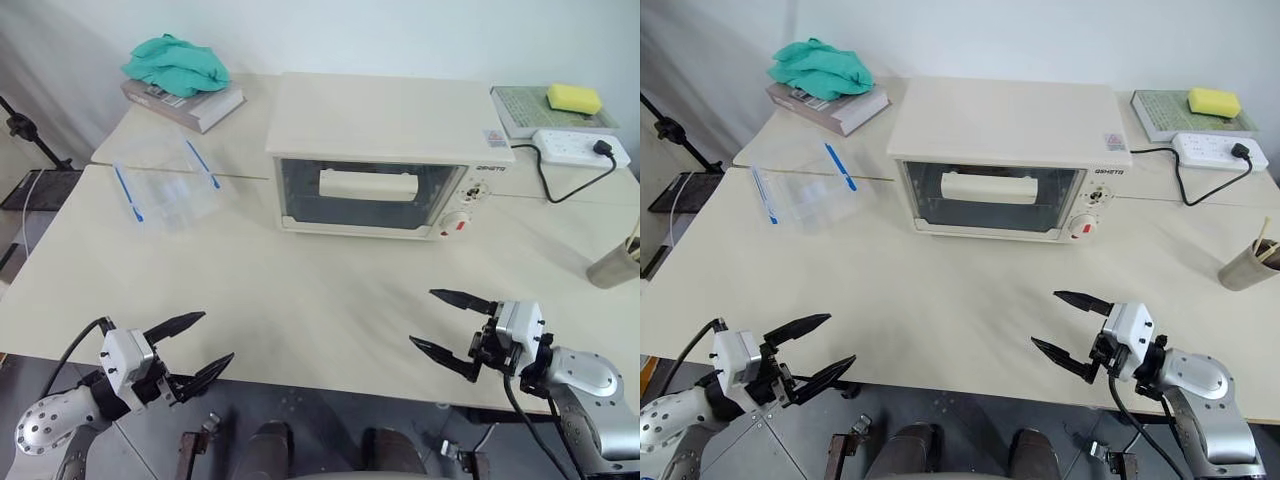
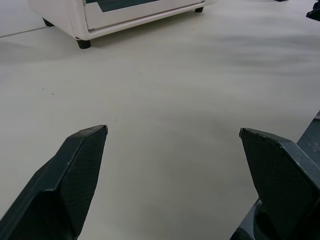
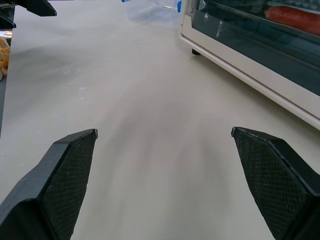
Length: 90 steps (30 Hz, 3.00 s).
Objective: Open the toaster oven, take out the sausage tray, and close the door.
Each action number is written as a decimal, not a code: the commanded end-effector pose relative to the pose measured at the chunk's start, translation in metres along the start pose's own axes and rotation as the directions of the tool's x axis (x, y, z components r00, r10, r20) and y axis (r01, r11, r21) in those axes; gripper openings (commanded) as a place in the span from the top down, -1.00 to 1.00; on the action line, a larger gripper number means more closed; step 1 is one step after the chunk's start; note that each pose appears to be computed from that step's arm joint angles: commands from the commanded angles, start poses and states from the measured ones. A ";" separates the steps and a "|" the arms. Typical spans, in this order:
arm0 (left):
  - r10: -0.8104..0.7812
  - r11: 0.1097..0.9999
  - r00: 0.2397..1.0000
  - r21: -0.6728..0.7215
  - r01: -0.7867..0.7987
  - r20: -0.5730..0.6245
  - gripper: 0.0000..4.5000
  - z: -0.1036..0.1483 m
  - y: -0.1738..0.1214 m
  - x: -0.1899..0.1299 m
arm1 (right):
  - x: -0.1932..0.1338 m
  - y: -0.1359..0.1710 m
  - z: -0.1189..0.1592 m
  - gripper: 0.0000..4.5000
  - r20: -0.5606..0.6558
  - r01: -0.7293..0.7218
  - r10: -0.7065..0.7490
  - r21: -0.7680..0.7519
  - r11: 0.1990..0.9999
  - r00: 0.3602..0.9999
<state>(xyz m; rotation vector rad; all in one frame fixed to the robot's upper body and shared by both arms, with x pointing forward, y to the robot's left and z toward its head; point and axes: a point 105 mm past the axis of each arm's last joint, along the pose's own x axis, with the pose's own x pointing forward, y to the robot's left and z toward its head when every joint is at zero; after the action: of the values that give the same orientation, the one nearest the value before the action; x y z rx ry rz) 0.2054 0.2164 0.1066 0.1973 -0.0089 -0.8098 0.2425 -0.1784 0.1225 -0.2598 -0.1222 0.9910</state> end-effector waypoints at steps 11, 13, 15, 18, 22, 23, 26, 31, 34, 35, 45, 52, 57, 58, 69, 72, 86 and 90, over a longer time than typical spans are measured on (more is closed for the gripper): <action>-0.073 0.972 0.929 -0.181 0.147 0.362 -0.99 0.076 0.009 0.005 | 0.057 -0.057 0.074 -1.00 0.191 0.042 -0.064 0.118 0.992 0.980; -0.100 0.972 0.924 -0.162 0.170 0.370 -0.99 0.081 0.009 0.010 | 0.064 -0.061 0.077 -1.00 0.193 0.035 -0.057 0.115 0.993 0.979; -0.114 0.973 0.919 -0.147 0.181 0.377 -0.99 0.085 0.009 0.015 | 0.072 -0.066 0.083 -1.00 0.211 0.034 -0.055 0.102 0.994 0.976; -0.118 0.975 0.918 -0.130 0.179 0.378 -0.99 0.086 0.012 0.019 | 0.080 -0.072 0.093 -1.00 0.253 0.032 -0.053 0.089 0.996 0.966; -0.116 0.977 0.921 -0.126 0.174 0.372 -0.99 0.084 0.012 0.022 | 0.085 -0.065 0.102 -1.00 0.288 -0.029 0.012 0.053 0.998 0.958; -0.112 0.977 0.921 -0.126 0.170 0.372 -0.99 0.083 0.012 0.022 | 0.085 -0.061 0.102 -1.00 0.292 -0.049 0.035 0.038 0.998 0.956; -0.111 0.968 0.927 -0.174 0.183 0.359 -0.99 0.080 0.012 0.024 | 0.082 -0.047 0.105 -1.00 0.316 -0.120 0.119 -0.016 0.993 0.941; -0.077 0.975 0.925 -0.165 0.148 0.373 -0.99 0.087 0.030 0.034 | 0.072 -0.026 0.081 -1.00 0.180 -0.251 0.277 -0.153 0.956 0.944; -0.070 0.980 0.910 -0.143 0.140 0.409 -0.99 0.097 0.041 0.048 | 0.066 -0.020 0.069 -1.00 0.132 -0.268 0.297 -0.201 0.942 0.946; -0.053 0.985 0.906 -0.130 0.118 0.419 -0.92 0.100 0.047 0.054 | 0.065 -0.019 0.066 -1.00 0.117 -0.269 0.300 -0.222 0.937 0.947; 0.011 0.994 0.875 -0.098 0.041 0.484 0.28 0.122 0.080 0.119 | 0.062 -0.019 0.055 -1.00 0.101 -0.214 0.251 -0.285 0.934 0.963; -0.113 0.987 0.884 -0.048 0.151 0.453 0.99 0.117 0.062 0.145 | 0.060 -0.021 0.056 -1.00 0.099 -0.188 0.227 -0.304 0.934 0.969; -0.197 0.969 0.890 -0.059 0.242 0.412 0.99 0.107 0.049 0.153 | 0.052 -0.025 0.052 -1.00 0.079 -0.143 0.177 -0.315 0.938 0.981; -0.210 0.965 0.889 -0.062 0.256 0.407 0.99 0.106 0.047 0.153 | 0.050 -0.025 0.050 -1.00 0.076 -0.132 0.163 -0.312 0.941 0.984; -0.320 0.933 0.902 -0.069 0.353 0.291 0.99 0.077 0.033 0.155 | -0.046 -0.027 -0.007 -1.00 -0.119 0.167 -0.188 -0.168 0.972 0.975; -0.345 0.930 0.911 -0.045 0.364 0.226 0.99 0.060 0.028 0.154 | -0.060 -0.032 -0.003 -1.00 -0.148 0.198 -0.227 -0.184 0.963 0.963; -0.299 0.950 0.932 -0.022 0.310 0.207 0.99 0.031 0.015 0.127 | 0.065 -0.050 0.047 -1.00 -0.134 0.081 -0.153 -0.429 0.899 0.979; -0.241 0.965 0.931 -0.036 0.260 0.274 0.62 0.039 0.018 0.111 | 0.097 -0.052 0.061 -1.00 -0.069 0.121 -0.186 -0.534 0.837 0.980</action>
<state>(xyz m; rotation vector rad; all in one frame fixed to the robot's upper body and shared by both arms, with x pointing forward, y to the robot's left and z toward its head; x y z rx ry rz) 0.2954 0.1376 0.1234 0.0080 -0.1326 -1.0995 0.3209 -0.1145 0.1812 -0.7579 -0.2511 0.8149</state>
